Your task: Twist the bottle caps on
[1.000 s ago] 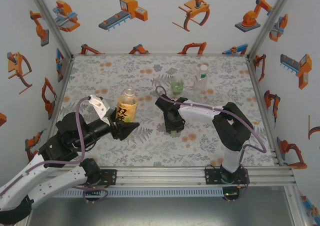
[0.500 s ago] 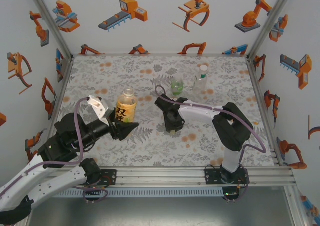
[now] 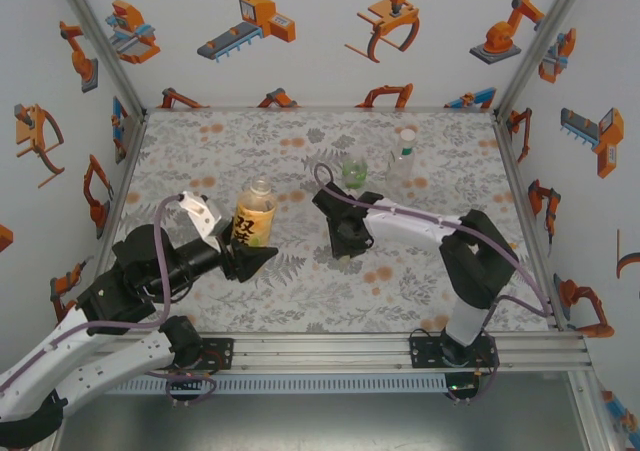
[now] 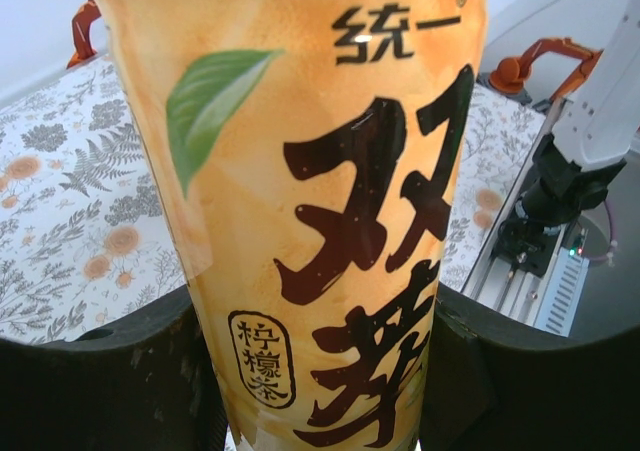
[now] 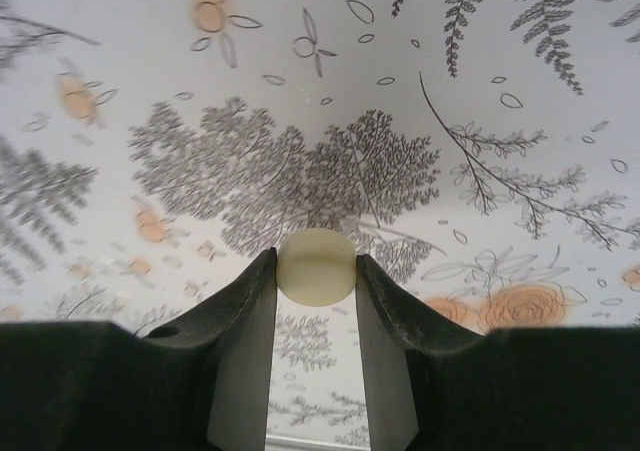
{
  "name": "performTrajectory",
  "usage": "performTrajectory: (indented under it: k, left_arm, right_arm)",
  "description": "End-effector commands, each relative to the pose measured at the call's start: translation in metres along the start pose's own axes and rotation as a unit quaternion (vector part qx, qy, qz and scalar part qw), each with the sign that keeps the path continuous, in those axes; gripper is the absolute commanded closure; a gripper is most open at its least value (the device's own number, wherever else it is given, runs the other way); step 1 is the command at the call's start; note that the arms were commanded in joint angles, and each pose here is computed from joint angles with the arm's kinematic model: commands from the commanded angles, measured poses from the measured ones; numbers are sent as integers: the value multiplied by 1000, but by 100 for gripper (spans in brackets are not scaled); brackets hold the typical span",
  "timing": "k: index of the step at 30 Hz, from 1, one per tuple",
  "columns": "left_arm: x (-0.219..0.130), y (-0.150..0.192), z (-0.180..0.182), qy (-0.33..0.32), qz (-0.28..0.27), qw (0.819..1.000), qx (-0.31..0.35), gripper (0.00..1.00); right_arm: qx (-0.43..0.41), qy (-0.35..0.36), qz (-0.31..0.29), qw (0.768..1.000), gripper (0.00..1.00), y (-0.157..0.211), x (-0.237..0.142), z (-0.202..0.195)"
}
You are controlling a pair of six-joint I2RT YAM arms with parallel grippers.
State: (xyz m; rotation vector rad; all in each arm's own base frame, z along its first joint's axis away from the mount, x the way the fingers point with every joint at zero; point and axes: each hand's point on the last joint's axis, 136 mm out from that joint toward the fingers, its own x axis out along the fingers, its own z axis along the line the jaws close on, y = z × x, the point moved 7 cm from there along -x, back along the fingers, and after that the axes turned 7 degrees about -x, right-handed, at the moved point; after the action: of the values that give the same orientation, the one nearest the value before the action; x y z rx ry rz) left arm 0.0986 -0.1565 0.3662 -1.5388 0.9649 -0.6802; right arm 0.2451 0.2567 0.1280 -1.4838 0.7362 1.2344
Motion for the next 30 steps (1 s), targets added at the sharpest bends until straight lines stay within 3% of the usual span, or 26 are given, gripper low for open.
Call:
performTrajectory:
  k: [1, 7, 11, 15, 19, 25, 30]
  left_arm:
    - [6, 7, -4, 25, 31, 999, 29, 100]
    - [19, 22, -8, 60, 99, 990, 77, 100]
    - [27, 29, -11, 86, 126, 983, 101, 100]
    - [33, 36, -13, 111, 145, 976, 119, 100]
    - [36, 43, -16, 135, 163, 967, 139, 100]
    - [40, 52, -18, 157, 204, 954, 155, 100]
    - [44, 55, -19, 160, 229, 945, 170, 100]
  right_arm:
    - [-13, -29, -43, 999, 75, -7, -39, 0]
    - [-70, -114, -128, 983, 82, -12, -106, 5]
    - [-125, -191, -209, 951, 84, -10, -157, 10]
    - [-177, -247, -307, 902, 89, -3, -207, 9]
    - [-226, -290, -379, 849, 88, 9, -251, 7]
    - [-358, -346, -403, 768, 86, 36, -297, 11]
    - [-405, -364, -405, 734, 86, 45, -318, 12]
